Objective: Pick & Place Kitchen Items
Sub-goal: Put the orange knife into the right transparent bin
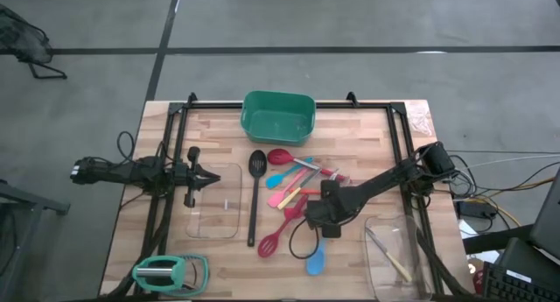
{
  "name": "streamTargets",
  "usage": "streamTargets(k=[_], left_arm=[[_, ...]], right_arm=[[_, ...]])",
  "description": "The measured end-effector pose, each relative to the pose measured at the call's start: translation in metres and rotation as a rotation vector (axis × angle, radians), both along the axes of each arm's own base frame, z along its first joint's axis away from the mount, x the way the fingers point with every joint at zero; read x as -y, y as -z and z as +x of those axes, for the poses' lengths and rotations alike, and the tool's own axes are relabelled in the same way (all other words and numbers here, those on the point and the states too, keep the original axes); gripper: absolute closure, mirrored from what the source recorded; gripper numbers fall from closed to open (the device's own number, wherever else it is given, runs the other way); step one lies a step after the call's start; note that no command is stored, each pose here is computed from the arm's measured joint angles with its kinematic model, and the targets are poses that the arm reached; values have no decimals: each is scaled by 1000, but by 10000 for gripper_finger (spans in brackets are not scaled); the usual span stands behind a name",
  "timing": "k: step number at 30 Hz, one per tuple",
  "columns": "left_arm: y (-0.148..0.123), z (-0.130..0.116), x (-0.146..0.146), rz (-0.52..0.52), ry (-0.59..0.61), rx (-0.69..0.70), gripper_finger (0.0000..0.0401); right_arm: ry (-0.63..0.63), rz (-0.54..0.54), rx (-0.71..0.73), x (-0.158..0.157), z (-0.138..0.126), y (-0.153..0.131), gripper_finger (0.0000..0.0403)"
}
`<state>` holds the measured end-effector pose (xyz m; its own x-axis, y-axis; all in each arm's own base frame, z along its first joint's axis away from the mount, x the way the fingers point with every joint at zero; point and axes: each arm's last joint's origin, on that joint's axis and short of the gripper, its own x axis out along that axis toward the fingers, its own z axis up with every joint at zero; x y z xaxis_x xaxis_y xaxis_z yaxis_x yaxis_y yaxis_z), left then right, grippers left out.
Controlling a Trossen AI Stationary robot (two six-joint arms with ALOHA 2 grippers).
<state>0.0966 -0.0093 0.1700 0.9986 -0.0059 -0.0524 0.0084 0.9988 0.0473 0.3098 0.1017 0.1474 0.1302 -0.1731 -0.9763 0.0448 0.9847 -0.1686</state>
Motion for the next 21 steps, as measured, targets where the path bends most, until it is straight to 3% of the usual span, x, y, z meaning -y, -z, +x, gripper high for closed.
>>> streamTargets(k=[12, 21], left_arm=[[0, 0, 0, 0, 0, 0, 369], [0, 0, 0, 0, 0, 0, 369]], right_arm=[[-5, 31, -1, -1, 0, 5, 210], [-2, 40, 3, -1, 1, 6, 266]])
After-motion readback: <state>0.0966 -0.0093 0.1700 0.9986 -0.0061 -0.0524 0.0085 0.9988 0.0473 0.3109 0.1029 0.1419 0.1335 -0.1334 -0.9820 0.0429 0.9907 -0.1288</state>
